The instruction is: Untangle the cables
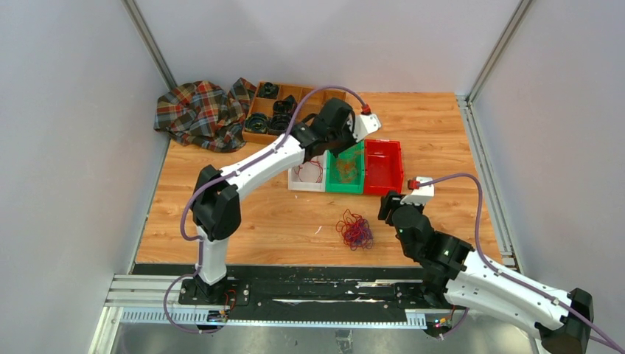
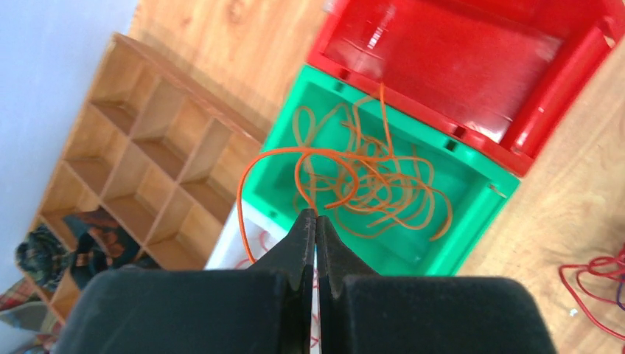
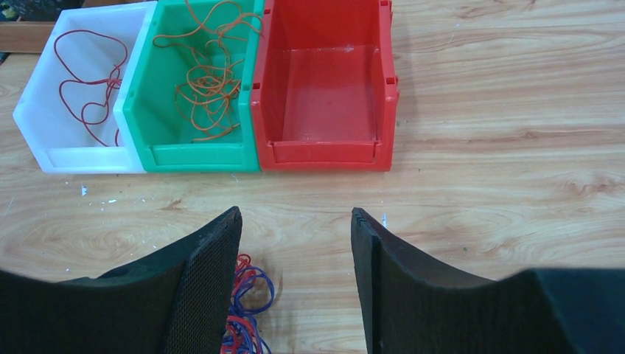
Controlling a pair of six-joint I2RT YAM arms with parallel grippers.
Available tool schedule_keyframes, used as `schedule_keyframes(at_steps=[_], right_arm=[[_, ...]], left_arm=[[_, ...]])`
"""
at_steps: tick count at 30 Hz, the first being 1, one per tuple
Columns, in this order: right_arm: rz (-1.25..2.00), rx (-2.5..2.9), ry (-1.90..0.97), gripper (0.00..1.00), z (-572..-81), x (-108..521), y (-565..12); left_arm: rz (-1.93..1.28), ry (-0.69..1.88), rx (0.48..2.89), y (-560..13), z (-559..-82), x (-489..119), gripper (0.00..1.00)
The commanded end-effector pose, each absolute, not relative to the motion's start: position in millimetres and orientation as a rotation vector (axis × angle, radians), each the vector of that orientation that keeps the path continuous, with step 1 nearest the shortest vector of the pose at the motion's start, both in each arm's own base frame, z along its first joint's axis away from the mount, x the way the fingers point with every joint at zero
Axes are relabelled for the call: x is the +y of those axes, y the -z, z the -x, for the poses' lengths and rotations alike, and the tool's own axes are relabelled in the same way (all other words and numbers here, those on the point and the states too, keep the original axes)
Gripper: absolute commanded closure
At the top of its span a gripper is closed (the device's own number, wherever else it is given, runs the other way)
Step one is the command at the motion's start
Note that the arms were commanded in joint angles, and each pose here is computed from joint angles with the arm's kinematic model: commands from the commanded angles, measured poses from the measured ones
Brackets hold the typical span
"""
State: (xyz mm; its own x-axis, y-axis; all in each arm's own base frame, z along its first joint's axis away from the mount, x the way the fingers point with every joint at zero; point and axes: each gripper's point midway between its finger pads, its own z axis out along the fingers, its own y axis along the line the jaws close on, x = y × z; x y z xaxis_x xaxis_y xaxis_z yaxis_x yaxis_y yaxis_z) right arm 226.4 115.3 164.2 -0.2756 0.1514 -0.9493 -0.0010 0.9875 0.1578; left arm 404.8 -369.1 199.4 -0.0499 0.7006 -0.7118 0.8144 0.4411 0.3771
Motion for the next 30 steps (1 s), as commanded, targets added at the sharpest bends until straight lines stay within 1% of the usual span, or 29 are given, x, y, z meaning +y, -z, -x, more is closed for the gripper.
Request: schedule_keyframes(at_steps=[1, 9, 17, 26, 27, 28, 30], right_arm=[[-0.136, 1.809, -0.116, 0.44, -227.9, 102.8, -184.2], [-0.142, 1.790, -0.111, 0.43, -227.0, 95.4, -193.1], [-0.133, 1.817, -0.096, 0.43, -229.5, 96.6, -191.2], [-0.142, 1.810, -0.085, 0.43, -226.5, 89.0, -198.1], [-0.141, 1.812, -0.082, 0.43, -226.6, 88.9, -197.7], [-0.140, 1.814, -0.082, 0.43, -226.9, 89.2, -197.7], [-0.140, 1.818, -0.076, 0.43, -228.2, 89.2, -198.2]], left_arm=[[-1.327, 0.168, 1.798, -173.7, -393.3, -381.2, 0.99], [-1.363, 0.059, 1.898, -124.8, -396.9, -369.9, 0.99], [-1.387, 0.115, 1.933, -90.1, -391.4, -377.8, 0.99], [-1.422, 0.077, 1.973, -52.1, -394.2, -375.6, 0.99], [-1.427, 0.079, 1.979, -51.9, -393.0, -374.8, 0.98], [-1.427, 0.089, 1.983, -54.6, -392.0, -375.0, 0.89], [-1.416, 0.141, 1.995, -64.6, -388.9, -375.5, 0.67]])
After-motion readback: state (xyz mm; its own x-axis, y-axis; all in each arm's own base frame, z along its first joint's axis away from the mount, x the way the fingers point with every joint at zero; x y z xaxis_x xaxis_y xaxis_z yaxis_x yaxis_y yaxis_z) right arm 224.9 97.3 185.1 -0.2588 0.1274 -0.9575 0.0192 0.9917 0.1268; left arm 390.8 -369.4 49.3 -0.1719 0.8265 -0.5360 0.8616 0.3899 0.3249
